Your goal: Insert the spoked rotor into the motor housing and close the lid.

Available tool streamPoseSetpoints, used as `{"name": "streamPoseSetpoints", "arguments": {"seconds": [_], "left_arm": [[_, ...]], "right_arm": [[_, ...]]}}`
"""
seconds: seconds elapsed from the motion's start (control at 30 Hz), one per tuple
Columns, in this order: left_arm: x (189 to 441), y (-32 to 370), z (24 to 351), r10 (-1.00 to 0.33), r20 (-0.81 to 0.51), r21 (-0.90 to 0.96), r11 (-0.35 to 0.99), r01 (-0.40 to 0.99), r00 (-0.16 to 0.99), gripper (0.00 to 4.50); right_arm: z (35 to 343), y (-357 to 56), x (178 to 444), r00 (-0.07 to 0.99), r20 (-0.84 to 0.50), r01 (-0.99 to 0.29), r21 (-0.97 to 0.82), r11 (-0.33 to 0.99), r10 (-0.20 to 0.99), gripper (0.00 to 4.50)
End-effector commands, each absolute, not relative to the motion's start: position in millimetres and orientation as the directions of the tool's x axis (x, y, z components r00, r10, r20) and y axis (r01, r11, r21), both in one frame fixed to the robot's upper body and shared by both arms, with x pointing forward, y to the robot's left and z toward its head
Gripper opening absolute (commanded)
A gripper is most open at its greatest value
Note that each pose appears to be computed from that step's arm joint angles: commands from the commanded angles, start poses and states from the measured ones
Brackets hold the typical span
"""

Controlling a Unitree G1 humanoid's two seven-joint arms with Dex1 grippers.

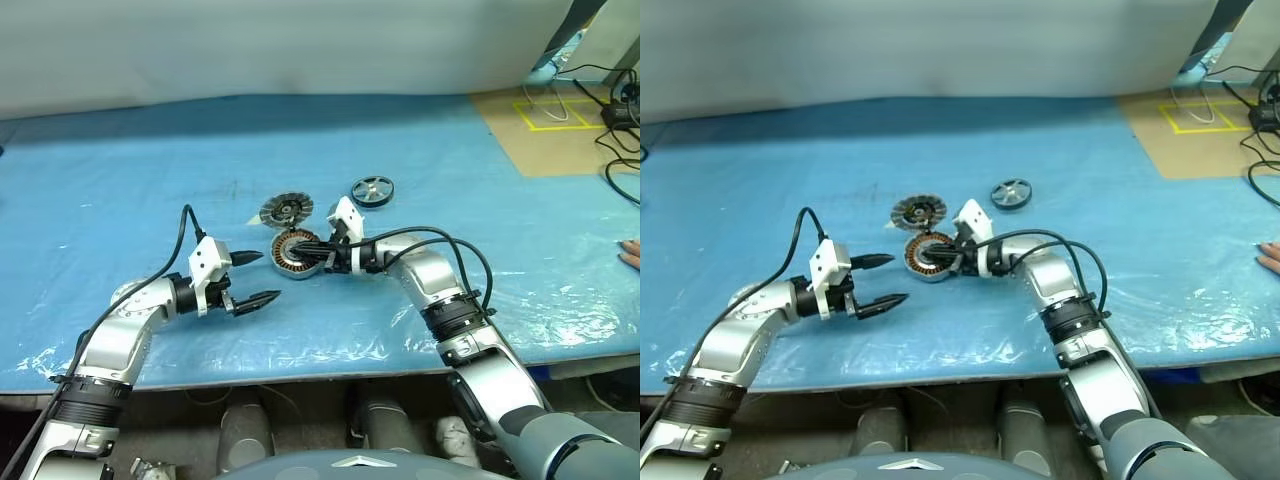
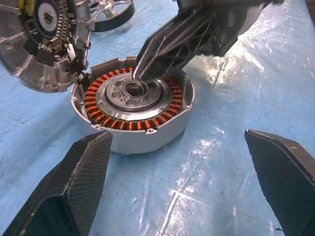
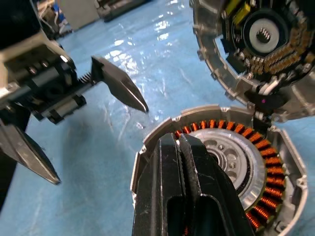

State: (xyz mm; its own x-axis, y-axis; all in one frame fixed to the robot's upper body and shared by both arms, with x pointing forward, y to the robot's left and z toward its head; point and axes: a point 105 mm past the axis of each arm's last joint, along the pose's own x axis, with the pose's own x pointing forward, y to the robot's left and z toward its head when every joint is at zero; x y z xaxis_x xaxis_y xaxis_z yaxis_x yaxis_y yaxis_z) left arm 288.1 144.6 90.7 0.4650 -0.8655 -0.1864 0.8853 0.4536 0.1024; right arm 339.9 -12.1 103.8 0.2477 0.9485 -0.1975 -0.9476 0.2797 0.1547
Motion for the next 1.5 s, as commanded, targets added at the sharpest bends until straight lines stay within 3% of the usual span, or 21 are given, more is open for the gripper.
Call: {"name": "streamPoseSetpoints", "arguments": {"seconds": [0.03,0.23,0.53,0.7,1.0,1.13,1.27,1.4,1.5], "left_arm": [[290,144,100,-0.874,-0.163,0.133,0.440,0.888,0.458,4.50],[290,143,101,-0.875,-0.161,0.137,0.438,0.889,0.456,4.50],[288,139,100,-0.880,-0.159,0.135,0.429,0.893,0.447,4.50],[290,139,99,-0.878,-0.155,0.138,0.434,0.890,0.452,4.50],[289,139,98,-0.878,-0.151,0.134,0.436,0.890,0.453,4.50],[290,138,98,-0.878,-0.149,0.133,0.438,0.889,0.455,4.50],[291,138,98,-0.879,-0.150,0.134,0.436,0.890,0.453,4.50],[292,138,99,-0.880,-0.147,0.135,0.435,0.890,0.452,4.50],[292,138,101,-0.881,-0.142,0.137,0.435,0.890,0.452,4.50]], "right_arm": [[118,-4,339,0.247,-0.145,-0.955,0.129,0.266,0.958,0.09],[100,0,346,0.303,-0.240,-0.952,-0.039,0.303,0.922,0.09],[104,-1,359,0.366,-0.213,-0.929,-0.032,0.368,0.906,0.09],[95,-7,372,0.429,-0.283,-0.902,-0.084,0.424,0.858,0.09],[68,-9,355,0.345,-0.406,-0.938,-0.117,0.326,0.846,0.09],[52,-14,352,0.360,-0.478,-0.932,-0.223,0.286,0.801,0.09],[63,-9,352,0.366,-0.412,-0.929,-0.218,0.300,0.835,0.09],[109,-1,356,0.373,-0.173,-0.928,-0.058,0.369,0.912,0.09],[133,-10,360,0.396,-0.089,-0.918,-0.034,0.395,0.914,0.09]]}}
